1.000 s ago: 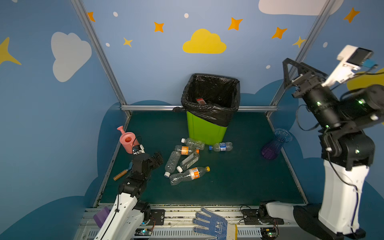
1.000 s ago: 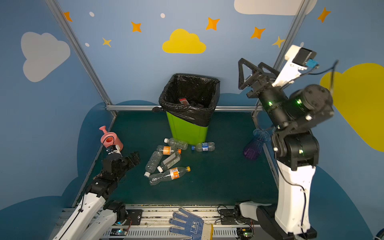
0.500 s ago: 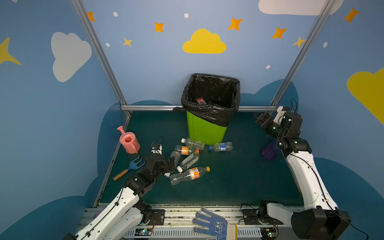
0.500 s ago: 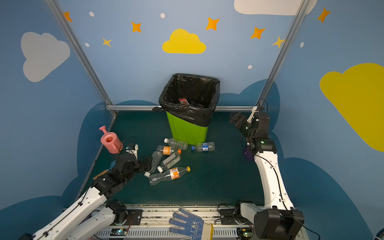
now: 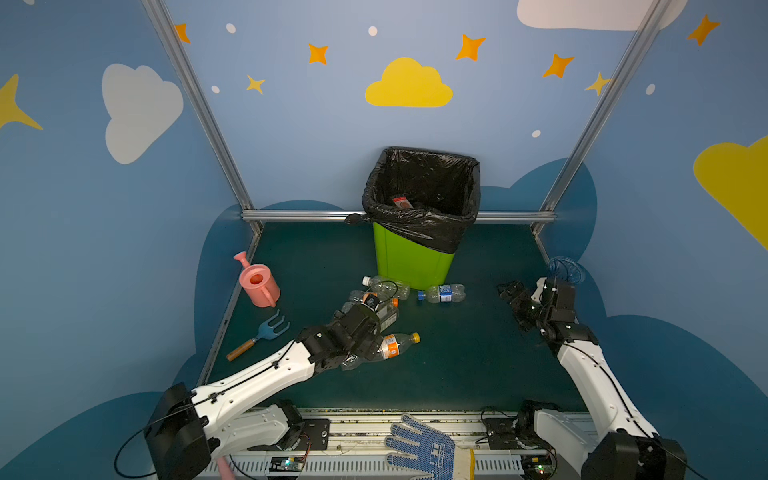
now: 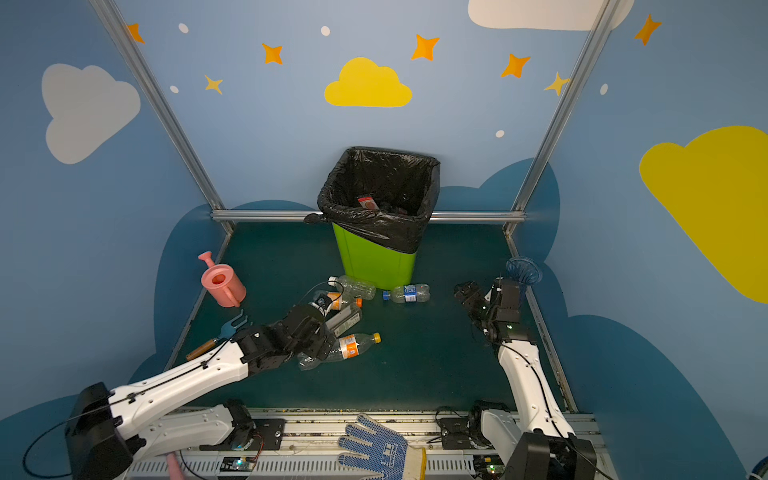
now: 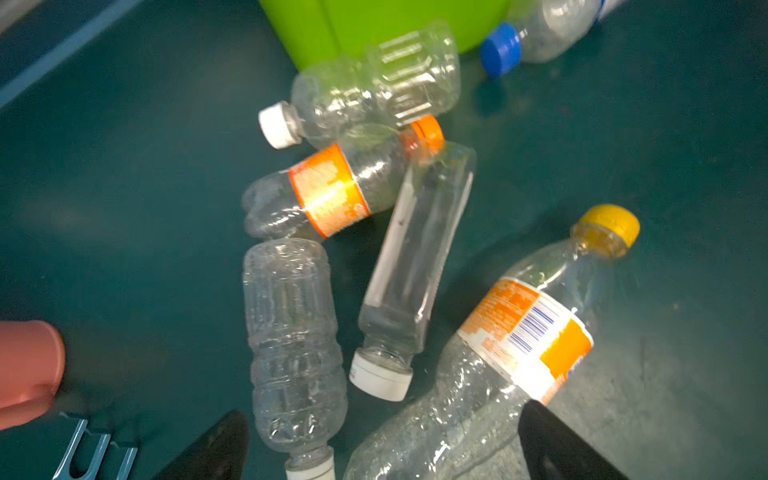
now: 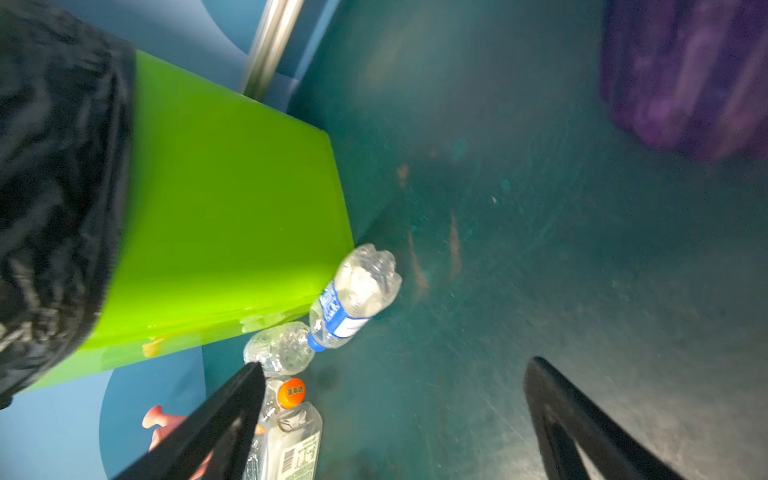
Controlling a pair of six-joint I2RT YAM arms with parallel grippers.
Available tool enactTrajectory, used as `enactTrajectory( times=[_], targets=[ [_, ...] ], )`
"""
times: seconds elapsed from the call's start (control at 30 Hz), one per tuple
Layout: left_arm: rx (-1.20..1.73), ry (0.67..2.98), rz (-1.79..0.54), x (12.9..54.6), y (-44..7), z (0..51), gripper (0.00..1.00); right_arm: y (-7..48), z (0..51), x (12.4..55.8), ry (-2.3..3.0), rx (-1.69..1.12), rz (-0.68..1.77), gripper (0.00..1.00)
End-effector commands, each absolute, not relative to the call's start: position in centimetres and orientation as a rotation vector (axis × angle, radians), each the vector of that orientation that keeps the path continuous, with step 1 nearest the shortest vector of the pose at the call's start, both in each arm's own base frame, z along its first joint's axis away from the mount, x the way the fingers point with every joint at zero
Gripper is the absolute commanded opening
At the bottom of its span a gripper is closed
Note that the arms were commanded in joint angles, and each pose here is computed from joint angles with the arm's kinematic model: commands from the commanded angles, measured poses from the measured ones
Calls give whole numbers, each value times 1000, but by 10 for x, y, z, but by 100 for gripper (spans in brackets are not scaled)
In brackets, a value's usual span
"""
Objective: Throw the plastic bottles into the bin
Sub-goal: 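Reach the left gripper into the pile and close on a yellow-capped bottle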
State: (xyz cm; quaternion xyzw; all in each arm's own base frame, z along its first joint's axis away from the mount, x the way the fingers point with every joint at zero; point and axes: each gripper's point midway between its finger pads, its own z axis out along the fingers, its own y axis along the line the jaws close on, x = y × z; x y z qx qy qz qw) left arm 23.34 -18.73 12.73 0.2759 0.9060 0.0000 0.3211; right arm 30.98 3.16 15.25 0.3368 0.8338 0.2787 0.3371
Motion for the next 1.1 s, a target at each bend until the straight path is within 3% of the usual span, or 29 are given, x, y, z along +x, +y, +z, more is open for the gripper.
enactTrajectory(
  times=[0.0, 0.67, 0.87, 1.07],
  targets=[
    [925, 2429, -5, 218, -201, 115, 100, 29, 154, 307, 2131, 908, 751, 96],
    [1350, 2626, 176, 210, -236, 63, 90, 11, 132, 294, 2125, 1027, 755, 97],
    [1417, 2647, 193, 209, -241, 53, 78, 5, 127, 290, 2115, 1059, 764, 97],
    [1465, 2673, 184, 205, -248, 39, 75, -2, 124, 287, 2101, 1090, 771, 97]
  ],
)
